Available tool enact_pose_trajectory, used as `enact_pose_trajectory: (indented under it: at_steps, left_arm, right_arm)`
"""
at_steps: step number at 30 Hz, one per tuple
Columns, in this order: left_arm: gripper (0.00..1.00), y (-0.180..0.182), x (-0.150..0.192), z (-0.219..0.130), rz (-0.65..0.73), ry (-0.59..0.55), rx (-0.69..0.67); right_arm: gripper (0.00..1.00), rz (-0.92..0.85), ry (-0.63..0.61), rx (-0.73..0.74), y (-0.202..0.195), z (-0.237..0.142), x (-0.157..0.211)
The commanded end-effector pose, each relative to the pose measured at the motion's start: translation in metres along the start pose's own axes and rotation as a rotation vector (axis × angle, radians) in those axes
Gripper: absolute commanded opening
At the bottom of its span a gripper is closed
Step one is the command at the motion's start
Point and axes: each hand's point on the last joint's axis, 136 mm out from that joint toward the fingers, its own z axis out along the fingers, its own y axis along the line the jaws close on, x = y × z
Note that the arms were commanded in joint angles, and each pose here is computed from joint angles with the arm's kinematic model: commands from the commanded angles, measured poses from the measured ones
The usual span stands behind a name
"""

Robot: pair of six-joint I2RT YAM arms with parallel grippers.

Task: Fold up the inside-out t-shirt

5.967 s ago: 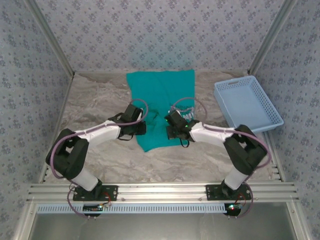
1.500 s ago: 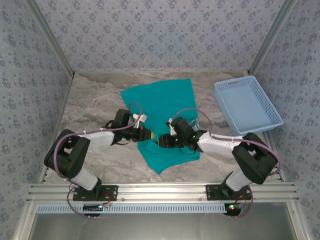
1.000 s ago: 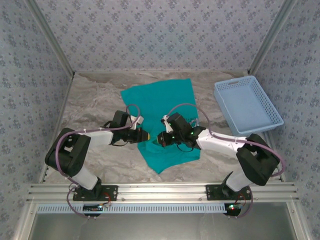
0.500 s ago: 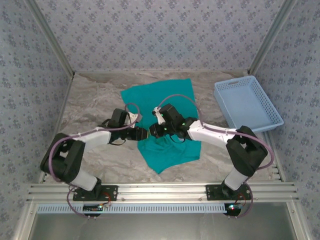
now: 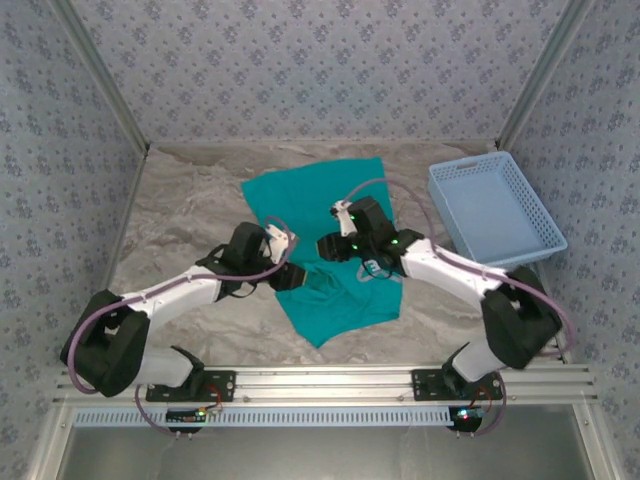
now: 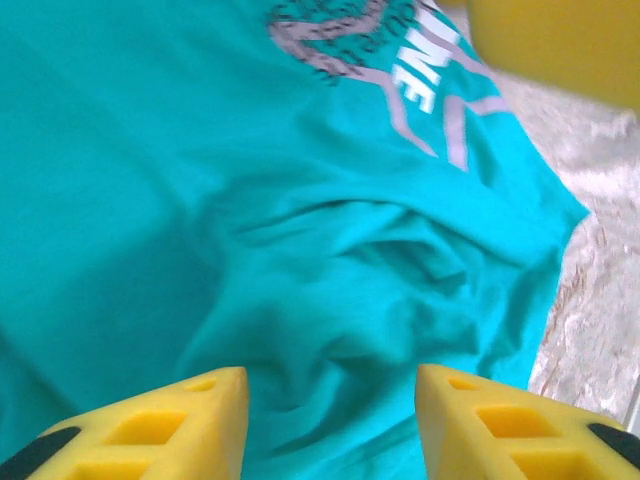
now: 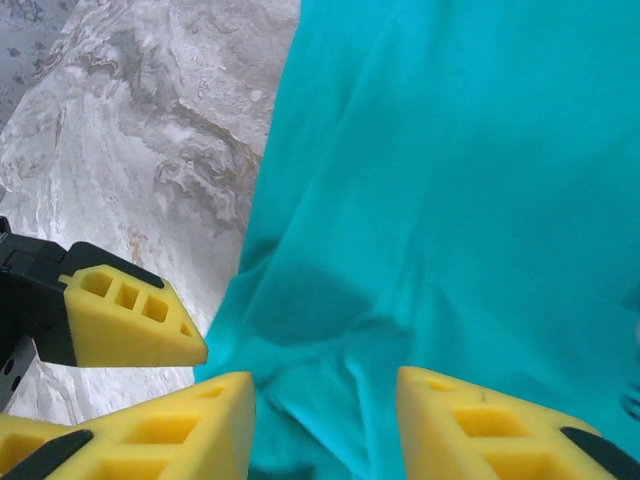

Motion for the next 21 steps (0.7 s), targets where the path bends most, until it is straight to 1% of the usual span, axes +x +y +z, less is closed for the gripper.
enact_pose_trajectory:
  at_steps: [1, 4, 7, 10, 13, 14, 15, 17, 18, 21]
  left_arm:
    - [0.50, 0.000, -0.010, -0.001, 0.143, 0.020, -0.110]
    - [0.52, 0.011, -0.013, -0.002, 0.166, 0.036, -0.219]
    - [0.53, 0.019, -0.015, 0.002, 0.204, 0.073, -0.293]
    - [0.52, 0.022, -0.020, 0.009, 0.225, 0.109, -0.319]
    - [0.50, 0.021, -0.022, 0.017, 0.251, 0.148, -0.308]
    - [0.46, 0.019, -0.022, 0.019, 0.256, 0.165, -0.295]
    - [0.38, 0.017, -0.023, 0.019, 0.262, 0.178, -0.285]
    - [0.19, 0.010, -0.028, 0.017, 0.264, 0.186, -0.253]
    - [0.12, 0.006, -0.031, 0.014, 0.257, 0.183, -0.240]
    - [0.01, -0.013, -0.047, -0.001, 0.228, 0.141, -0.170]
  right_arm:
    - [0.47, -0.085, -0.007, 0.082, -0.018, -0.023, 0.015]
    - [0.48, -0.108, -0.029, 0.118, -0.026, -0.036, 0.025]
    - [0.49, -0.107, -0.050, 0.132, -0.032, -0.043, 0.032]
    - [0.49, -0.113, -0.061, 0.124, -0.032, -0.046, 0.035]
    - [0.49, -0.135, -0.071, 0.093, -0.027, -0.045, 0.037]
    - [0.49, -0.145, -0.072, 0.077, -0.024, -0.044, 0.039]
    - [0.49, -0.157, -0.077, 0.063, -0.022, -0.043, 0.040]
    - [0.48, -0.212, -0.086, 0.026, -0.015, -0.039, 0.045]
    - [0.47, -0.246, -0.093, 0.014, -0.012, -0.036, 0.047]
    - [0.47, -0.353, -0.092, -0.023, 0.002, -0.028, 0.052]
